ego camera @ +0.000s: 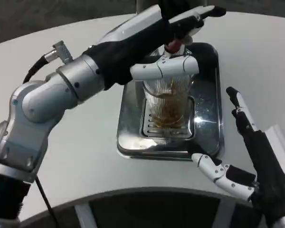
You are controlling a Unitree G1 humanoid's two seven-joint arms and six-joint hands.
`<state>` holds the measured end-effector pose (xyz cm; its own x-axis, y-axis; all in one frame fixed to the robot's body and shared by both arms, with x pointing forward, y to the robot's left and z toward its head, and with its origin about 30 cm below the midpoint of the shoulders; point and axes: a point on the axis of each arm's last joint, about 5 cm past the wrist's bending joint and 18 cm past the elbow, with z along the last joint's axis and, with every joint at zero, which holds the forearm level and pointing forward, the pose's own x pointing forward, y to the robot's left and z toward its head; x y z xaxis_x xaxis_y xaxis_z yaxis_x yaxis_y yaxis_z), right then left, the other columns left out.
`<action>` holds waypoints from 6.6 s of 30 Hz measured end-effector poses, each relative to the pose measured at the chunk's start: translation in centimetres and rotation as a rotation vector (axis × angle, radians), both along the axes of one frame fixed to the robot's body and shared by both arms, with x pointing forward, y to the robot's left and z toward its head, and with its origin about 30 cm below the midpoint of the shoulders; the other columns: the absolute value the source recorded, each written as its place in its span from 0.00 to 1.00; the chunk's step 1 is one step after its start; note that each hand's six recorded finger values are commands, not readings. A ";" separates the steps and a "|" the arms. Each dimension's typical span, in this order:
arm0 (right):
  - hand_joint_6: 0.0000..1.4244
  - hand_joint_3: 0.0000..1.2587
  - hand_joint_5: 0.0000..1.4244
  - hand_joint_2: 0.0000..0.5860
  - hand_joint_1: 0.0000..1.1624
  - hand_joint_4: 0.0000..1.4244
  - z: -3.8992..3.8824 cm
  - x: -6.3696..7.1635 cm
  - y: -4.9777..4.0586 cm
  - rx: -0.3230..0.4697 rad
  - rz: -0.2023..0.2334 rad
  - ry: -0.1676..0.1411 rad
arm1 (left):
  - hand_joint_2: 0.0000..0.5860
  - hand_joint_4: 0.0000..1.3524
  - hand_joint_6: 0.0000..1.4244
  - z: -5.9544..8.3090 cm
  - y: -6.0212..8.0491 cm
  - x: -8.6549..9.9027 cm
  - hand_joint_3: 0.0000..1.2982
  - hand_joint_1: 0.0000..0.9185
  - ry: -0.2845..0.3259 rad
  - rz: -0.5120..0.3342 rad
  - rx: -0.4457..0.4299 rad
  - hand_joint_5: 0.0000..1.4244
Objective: Grasp the cup under the faucet to collect the drink, then remove the cup.
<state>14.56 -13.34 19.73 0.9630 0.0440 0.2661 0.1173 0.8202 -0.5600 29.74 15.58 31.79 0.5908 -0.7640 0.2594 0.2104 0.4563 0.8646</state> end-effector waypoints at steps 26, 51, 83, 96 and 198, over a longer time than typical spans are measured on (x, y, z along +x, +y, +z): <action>0.10 0.00 0.09 0.40 0.70 0.04 -0.93 5.2 3.37 0.049 -0.058 -0.008 | 0.17 0.00 0.14 0.4 0.9 -0.3 0.07 0.00 0.001 0.000 0.005 0.04; 0.09 0.01 0.10 0.39 0.68 0.06 -0.77 9.4 4.70 0.175 0.005 -0.012 | 0.18 0.00 0.14 1.0 1.2 0.1 0.08 0.00 -0.008 -0.016 0.005 0.04; 0.09 0.01 0.10 0.40 0.67 0.06 -0.44 11.4 6.31 0.223 0.034 -0.016 | 0.18 0.00 0.13 1.4 1.7 0.0 0.08 0.00 -0.018 -0.026 0.006 0.05; 0.09 0.01 0.10 0.40 0.66 0.06 -0.44 11.8 6.92 0.228 0.027 -0.019 | 0.18 0.00 0.13 1.4 1.7 0.0 0.08 0.00 -0.018 -0.025 0.008 0.05; 0.81 0.47 0.61 0.42 0.71 0.50 -1.12 9.9 4.57 0.248 -0.172 -0.191 | 0.16 0.07 0.20 0.0 8.1 -6.4 0.12 0.00 -0.135 0.060 -0.213 0.12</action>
<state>24.43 -8.76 18.61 0.8825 -0.2029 0.4243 0.3489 0.8874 -0.3012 23.35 23.66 31.79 0.5828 -0.6480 0.4904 0.0667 0.6396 0.7658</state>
